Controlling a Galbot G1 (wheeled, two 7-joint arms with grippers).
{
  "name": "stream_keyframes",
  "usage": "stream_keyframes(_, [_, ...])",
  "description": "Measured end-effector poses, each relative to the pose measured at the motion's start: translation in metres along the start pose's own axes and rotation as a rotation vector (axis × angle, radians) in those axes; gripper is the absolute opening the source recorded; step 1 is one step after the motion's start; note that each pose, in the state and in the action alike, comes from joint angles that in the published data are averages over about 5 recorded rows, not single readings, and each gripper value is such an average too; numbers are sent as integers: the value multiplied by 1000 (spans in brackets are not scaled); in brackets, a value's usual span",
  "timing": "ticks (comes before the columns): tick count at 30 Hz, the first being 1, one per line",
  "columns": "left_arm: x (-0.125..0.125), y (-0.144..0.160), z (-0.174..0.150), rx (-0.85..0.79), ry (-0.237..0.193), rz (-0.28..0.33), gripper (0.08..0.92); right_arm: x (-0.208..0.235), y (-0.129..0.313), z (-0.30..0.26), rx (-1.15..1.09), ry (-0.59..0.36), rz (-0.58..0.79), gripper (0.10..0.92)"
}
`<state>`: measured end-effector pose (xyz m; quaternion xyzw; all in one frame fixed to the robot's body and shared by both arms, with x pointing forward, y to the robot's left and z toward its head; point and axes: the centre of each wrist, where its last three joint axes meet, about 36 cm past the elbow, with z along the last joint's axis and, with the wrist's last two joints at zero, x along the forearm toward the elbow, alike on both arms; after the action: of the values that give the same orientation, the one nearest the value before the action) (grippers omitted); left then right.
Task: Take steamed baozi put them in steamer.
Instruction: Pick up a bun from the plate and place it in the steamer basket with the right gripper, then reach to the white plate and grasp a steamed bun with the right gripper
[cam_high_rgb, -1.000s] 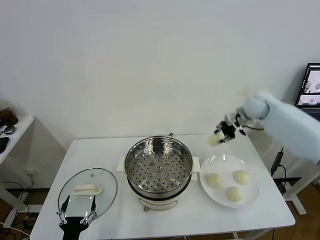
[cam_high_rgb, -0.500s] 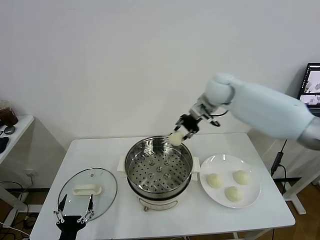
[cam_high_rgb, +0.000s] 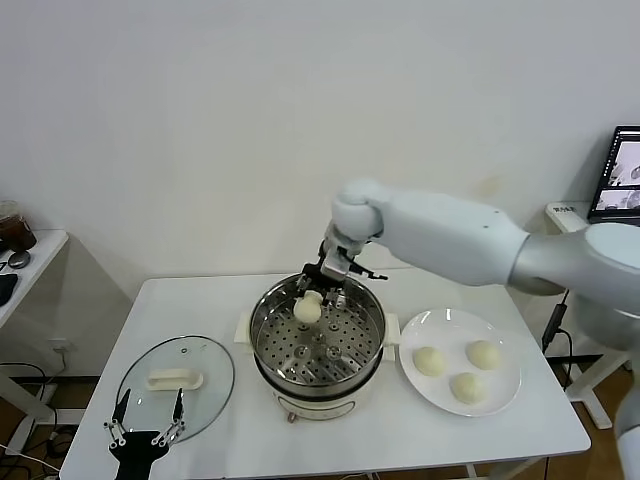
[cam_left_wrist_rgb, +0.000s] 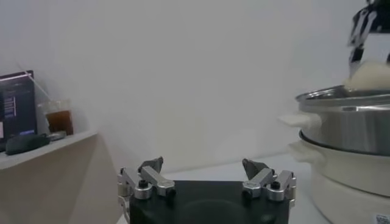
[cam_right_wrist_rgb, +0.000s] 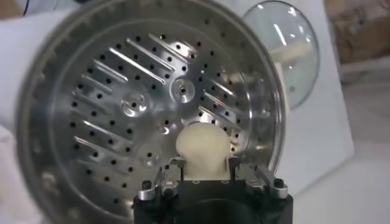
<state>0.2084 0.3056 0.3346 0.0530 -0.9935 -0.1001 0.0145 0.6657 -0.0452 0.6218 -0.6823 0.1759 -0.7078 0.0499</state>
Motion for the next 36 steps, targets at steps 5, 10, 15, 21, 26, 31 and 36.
stream_keyframes(5, [-1,-1,0,1,-4,-3,823,-14,-10,2,97,34,-36,478])
stream_keyframes(10, [-1,-1,1,0,-7,-4,823,-22,-12,8,154,63,-67,493])
stream_keyframes(15, [-1,0,1,0,-11,-6,823,-30,-15,11,191,73,-79,534])
stream_keyframes(21, [-1,-1,-1,0,-17,-9,823,-34,-16,15,215,73,-70,683])
stream_keyframes(26, [0,-1,-2,1,-20,-13,823,-32,-14,17,216,72,-67,804])
stream_keyframes(31, [1,1,-5,-1,-24,-16,823,-11,-12,14,177,77,-51,822])
stream_keyframes(36, [1,3,-8,1,-28,-19,823,27,3,9,28,106,-15,823])
